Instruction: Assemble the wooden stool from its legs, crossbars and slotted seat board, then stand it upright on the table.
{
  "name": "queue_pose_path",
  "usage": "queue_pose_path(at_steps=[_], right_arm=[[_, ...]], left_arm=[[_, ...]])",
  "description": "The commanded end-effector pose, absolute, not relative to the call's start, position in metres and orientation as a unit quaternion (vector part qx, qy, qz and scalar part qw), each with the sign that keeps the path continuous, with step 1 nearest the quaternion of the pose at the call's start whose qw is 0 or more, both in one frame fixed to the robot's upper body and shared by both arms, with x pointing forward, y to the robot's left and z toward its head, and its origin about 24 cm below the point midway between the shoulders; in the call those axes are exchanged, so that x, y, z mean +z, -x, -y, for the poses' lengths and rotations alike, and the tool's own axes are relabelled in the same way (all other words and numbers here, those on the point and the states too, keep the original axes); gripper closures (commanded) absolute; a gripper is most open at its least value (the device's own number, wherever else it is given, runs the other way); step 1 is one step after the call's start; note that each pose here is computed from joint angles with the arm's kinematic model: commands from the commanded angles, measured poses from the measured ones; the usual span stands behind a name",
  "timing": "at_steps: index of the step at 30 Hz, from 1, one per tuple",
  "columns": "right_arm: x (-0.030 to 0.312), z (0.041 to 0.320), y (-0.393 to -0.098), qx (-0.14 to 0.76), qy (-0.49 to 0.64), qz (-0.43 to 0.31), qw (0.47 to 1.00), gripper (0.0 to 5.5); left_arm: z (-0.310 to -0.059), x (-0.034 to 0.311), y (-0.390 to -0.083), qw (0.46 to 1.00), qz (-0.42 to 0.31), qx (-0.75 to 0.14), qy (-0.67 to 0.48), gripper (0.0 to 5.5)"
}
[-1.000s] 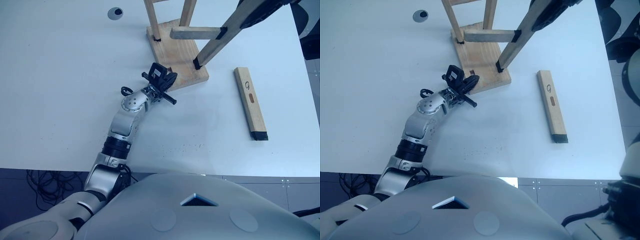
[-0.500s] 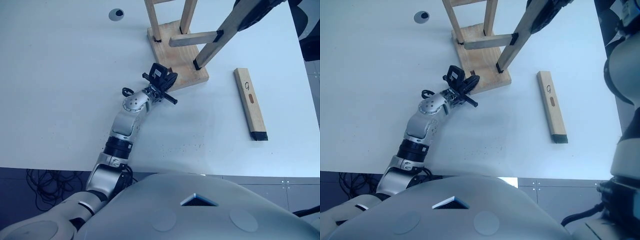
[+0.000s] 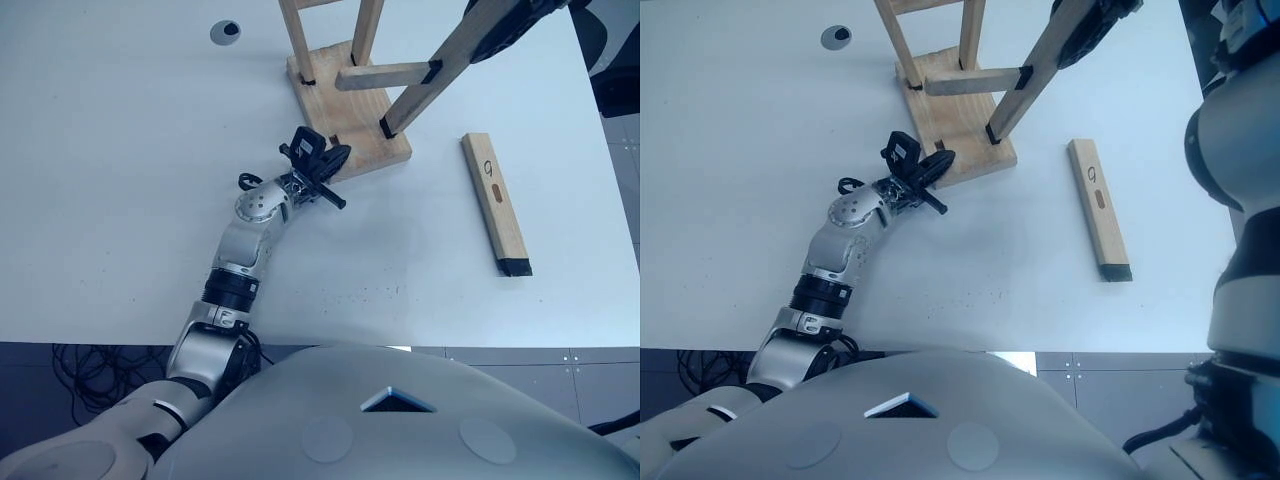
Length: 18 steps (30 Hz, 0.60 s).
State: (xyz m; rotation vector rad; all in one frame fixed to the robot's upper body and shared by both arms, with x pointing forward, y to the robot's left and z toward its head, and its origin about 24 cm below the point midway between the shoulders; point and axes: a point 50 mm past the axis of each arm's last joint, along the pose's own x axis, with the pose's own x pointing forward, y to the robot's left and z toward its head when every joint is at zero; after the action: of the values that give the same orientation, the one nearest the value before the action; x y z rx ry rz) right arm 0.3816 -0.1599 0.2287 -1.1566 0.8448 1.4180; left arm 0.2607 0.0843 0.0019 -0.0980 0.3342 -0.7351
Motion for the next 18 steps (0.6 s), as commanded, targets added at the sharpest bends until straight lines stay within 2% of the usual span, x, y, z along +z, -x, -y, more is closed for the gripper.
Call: queue_pose_path(at_steps=[1,7,11,15,16,18], right_arm=[[0.159,0.141,-0.374,0.629,0.454,-0.423,0.469,3.44],[0.163,0.127,-0.378,0.631,0.461,-0.385,0.490,3.44],[0.172,0.110,-0.376,0.664,0.460,-0.349,0.475,3.44],[0.185,0.111,-0.378,0.662,0.471,-0.328,0.482,3.44],[0.190,0.115,-0.379,0.656,0.477,-0.327,0.485,3.06],[0.201,0.122,-0.381,0.645,0.484,-0.322,0.497,2.78]], left_arm=[[-0.094,-0.060,-0.212,0.878,-0.332,-0.342,0.040,5.50],[-0.088,-0.063,-0.207,0.875,-0.336,-0.345,0.047,5.50],[-0.093,-0.063,-0.205,0.877,-0.336,-0.341,0.048,5.50],[-0.098,-0.064,-0.209,0.877,-0.336,-0.339,0.044,5.50],[-0.099,-0.066,-0.209,0.877,-0.337,-0.340,0.043,5.50],[-0.102,-0.070,-0.208,0.876,-0.340,-0.339,0.041,5.50]])
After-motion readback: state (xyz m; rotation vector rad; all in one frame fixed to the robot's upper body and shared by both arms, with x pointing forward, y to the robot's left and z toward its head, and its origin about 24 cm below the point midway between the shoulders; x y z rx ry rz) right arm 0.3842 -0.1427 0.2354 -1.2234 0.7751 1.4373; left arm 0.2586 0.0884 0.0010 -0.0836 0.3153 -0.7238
